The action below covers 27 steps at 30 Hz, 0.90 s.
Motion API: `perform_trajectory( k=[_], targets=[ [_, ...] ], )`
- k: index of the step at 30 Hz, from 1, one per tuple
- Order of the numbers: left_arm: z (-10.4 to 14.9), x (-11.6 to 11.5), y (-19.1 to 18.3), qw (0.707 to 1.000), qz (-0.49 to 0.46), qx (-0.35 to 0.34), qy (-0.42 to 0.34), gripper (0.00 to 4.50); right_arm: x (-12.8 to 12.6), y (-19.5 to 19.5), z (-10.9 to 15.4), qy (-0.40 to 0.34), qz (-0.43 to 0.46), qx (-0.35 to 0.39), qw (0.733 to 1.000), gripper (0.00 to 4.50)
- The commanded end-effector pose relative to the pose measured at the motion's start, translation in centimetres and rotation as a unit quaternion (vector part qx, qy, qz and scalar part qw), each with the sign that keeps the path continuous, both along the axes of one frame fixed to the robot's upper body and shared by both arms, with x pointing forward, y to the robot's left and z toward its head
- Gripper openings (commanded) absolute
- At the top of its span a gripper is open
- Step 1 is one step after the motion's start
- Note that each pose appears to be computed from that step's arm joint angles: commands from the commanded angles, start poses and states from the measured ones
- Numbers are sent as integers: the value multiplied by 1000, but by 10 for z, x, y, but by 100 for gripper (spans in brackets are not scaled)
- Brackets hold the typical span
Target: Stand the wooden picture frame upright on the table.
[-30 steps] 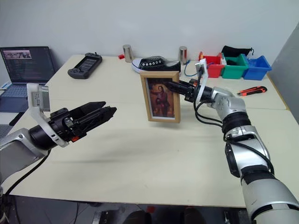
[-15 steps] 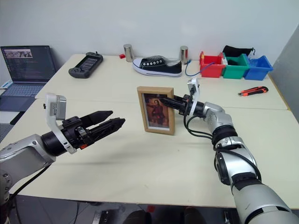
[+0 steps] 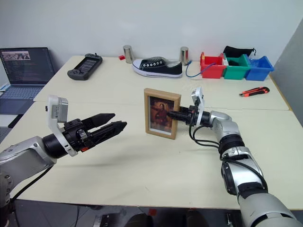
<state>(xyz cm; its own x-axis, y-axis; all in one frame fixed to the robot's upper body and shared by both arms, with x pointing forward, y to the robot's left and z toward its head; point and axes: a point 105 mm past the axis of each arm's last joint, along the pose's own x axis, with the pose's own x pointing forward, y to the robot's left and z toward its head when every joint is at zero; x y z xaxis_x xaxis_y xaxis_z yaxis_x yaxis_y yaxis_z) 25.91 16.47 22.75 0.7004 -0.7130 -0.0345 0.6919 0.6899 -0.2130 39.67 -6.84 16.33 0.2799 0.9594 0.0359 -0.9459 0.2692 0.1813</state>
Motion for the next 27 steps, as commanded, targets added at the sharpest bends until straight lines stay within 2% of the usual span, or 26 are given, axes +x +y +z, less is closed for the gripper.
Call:
perform_trajectory(
  k=[1,5,7,15,18,21,23,27],
  targets=[
    [3,-3,-3,1000,-11,1,-12,450,1,-6,17,-23,6,-5,1000,331],
    [4,-3,0,1000,-11,4,-13,450,-3,-22,15,-24,10,-33,999,417],
    [3,-3,1,1000,-10,6,-11,450,-6,-34,14,-25,11,-53,998,444],
    [-1,0,11,1000,-18,25,-2,450,-27,-98,21,-20,-12,-132,991,444],
    [-1,8,20,999,-11,50,-6,450,-43,-115,37,-27,-11,-159,987,444],
    [5,19,36,996,15,85,-18,450,-65,-122,62,-75,-21,-230,970,444],
    [9,22,41,995,23,97,-27,450,-75,-120,67,-104,-35,-274,955,444],
    [14,25,39,993,20,108,-42,450,-111,-102,72,-89,-23,-295,951,444]
  ],
)
